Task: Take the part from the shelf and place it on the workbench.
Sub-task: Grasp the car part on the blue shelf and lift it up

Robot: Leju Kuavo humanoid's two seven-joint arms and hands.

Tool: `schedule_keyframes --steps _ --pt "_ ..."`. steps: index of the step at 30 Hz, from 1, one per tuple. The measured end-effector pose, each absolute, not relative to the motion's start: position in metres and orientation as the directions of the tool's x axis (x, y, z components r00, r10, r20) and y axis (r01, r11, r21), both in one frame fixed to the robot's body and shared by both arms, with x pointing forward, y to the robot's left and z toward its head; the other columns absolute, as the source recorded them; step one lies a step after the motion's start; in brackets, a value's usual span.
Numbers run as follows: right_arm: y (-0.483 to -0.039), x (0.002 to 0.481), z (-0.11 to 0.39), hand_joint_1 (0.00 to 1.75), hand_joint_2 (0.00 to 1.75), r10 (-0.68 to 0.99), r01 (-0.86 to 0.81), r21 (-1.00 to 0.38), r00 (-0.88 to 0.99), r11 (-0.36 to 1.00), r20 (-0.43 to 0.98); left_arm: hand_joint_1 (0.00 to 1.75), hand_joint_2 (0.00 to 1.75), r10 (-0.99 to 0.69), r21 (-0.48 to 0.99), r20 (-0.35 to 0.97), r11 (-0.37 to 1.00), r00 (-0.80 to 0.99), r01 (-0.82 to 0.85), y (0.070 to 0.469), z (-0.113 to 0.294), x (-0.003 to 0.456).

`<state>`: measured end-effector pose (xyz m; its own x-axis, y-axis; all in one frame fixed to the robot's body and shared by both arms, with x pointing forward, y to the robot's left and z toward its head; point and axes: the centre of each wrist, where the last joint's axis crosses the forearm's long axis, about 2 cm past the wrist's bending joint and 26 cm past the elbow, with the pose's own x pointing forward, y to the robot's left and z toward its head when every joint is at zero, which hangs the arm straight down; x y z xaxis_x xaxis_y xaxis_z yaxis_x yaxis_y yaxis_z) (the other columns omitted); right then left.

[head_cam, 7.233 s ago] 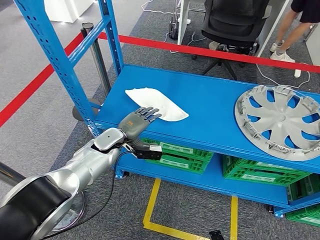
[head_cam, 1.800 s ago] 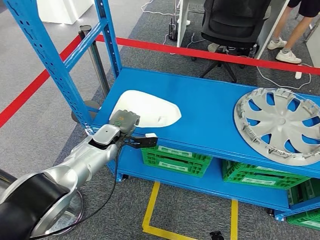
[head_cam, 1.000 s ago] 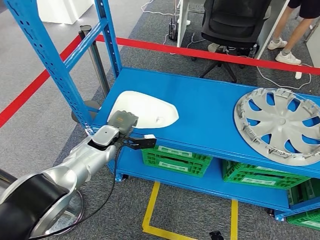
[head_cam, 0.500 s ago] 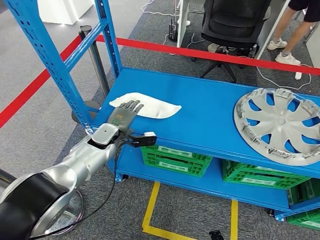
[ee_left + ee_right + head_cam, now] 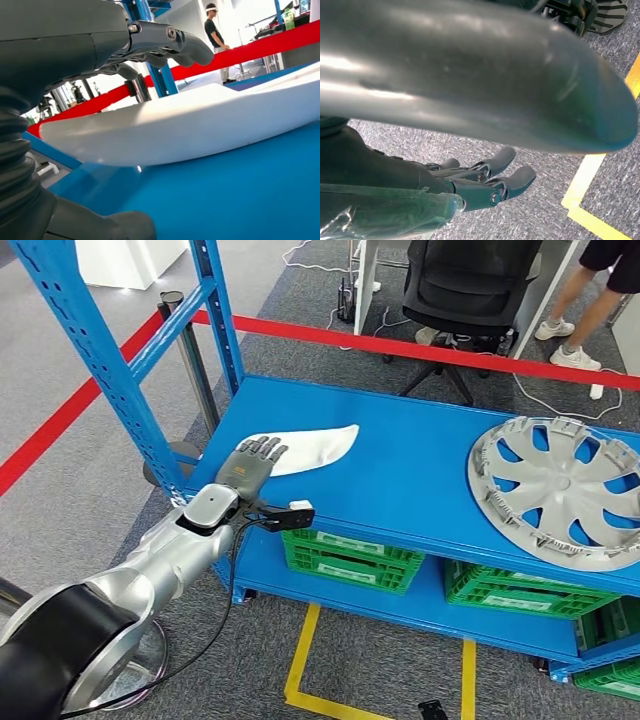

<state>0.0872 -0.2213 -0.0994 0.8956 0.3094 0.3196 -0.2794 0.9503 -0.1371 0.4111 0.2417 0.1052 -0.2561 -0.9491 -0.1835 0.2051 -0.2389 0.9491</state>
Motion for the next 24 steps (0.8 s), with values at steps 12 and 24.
schedule_keyframes --steps 12,24 --pt "-0.2213 0.0869 -0.0995 0.0 0.0 0.309 -0.279 -0.136 0.897 0.951 0.318 1.75 1.75 -0.954 0.948 -0.166 -0.224 -0.252 0.225 0.2411 0.0993 0.4067" --pt "-0.2212 0.0869 -0.0995 0.0 0.0 0.308 -0.28 -0.133 0.896 0.951 0.318 1.75 1.75 -0.956 0.95 -0.16 -0.217 -0.247 0.225 0.2411 0.0997 0.407"
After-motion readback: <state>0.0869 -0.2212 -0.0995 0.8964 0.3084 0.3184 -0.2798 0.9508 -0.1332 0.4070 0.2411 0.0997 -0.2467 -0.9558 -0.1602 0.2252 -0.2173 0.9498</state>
